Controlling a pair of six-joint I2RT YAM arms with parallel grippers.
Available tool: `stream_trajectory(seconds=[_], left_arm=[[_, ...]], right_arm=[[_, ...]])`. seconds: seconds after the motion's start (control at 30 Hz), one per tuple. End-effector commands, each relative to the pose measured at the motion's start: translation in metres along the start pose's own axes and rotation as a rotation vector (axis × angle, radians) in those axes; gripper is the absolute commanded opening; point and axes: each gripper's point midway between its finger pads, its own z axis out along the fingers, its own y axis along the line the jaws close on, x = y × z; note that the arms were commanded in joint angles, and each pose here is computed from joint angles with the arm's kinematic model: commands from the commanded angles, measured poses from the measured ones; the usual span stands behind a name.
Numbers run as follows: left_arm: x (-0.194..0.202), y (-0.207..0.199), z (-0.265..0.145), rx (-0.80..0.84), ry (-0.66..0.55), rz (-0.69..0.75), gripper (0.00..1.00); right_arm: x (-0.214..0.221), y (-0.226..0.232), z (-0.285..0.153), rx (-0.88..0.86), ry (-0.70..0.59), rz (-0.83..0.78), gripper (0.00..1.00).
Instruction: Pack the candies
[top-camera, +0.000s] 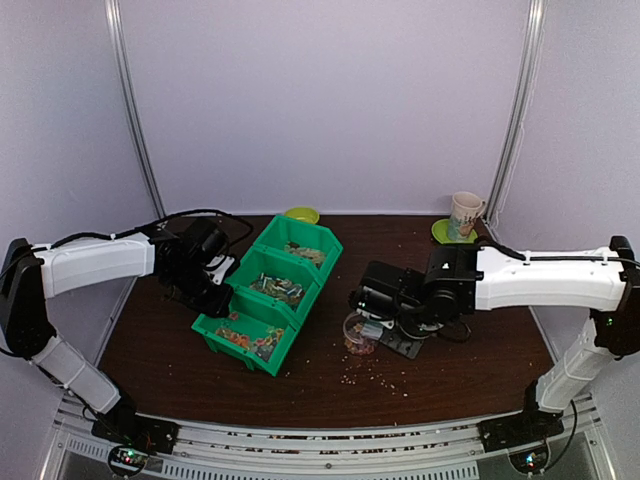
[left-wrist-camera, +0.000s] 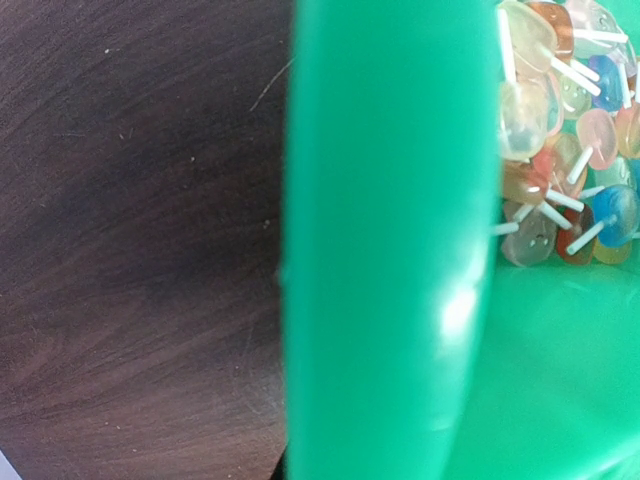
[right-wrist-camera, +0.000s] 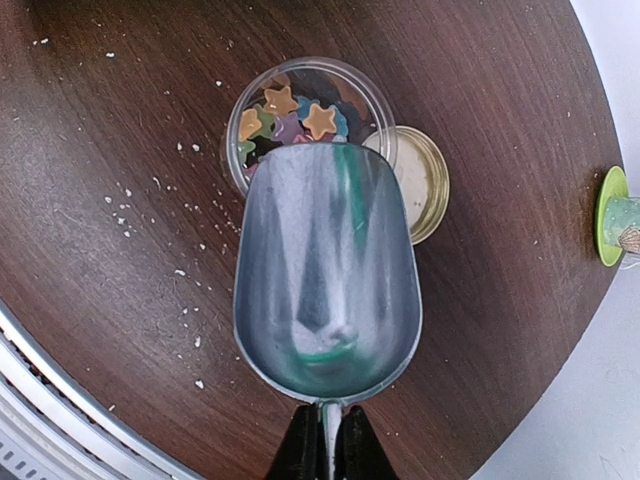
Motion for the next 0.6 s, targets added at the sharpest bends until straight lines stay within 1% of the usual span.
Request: stream_trajectory(seconds=[0.0, 0.2, 0.33, 0.47, 0.57], left_arm=[[-0.048, -0.019, -0.016, 0.100, -0.188, -0.010, 0.00], [-0.048, -0.019, -0.015, 0.099, -0.183, -0.010, 0.00], [-0.047, -0.022, -0.013, 0.120, -0.180, -0.009, 0.00], [-0.045, -0.036, -0.007, 0.199, -0.162, -0.005, 0.00], [-0.040, -0.054, -0.002, 0.344, -0.130, -0.026, 0.00]], right_arm=[[-0.002, -0.017, -0.018, 0.054, -0.001, -0.022, 0.00], [-0.030, -0.027, -0.052, 0.046, -0.114, -0.048, 0.00], [-0.056, -0.024, -0.072, 0.029, -0.206, -0.068, 0.00], [-0.077, -0.019, -0.083, 0.013, -0.274, -0.049, 0.00], [-0.091, -0.014, -0.095, -0.026, -0.343, -0.020, 0.00]])
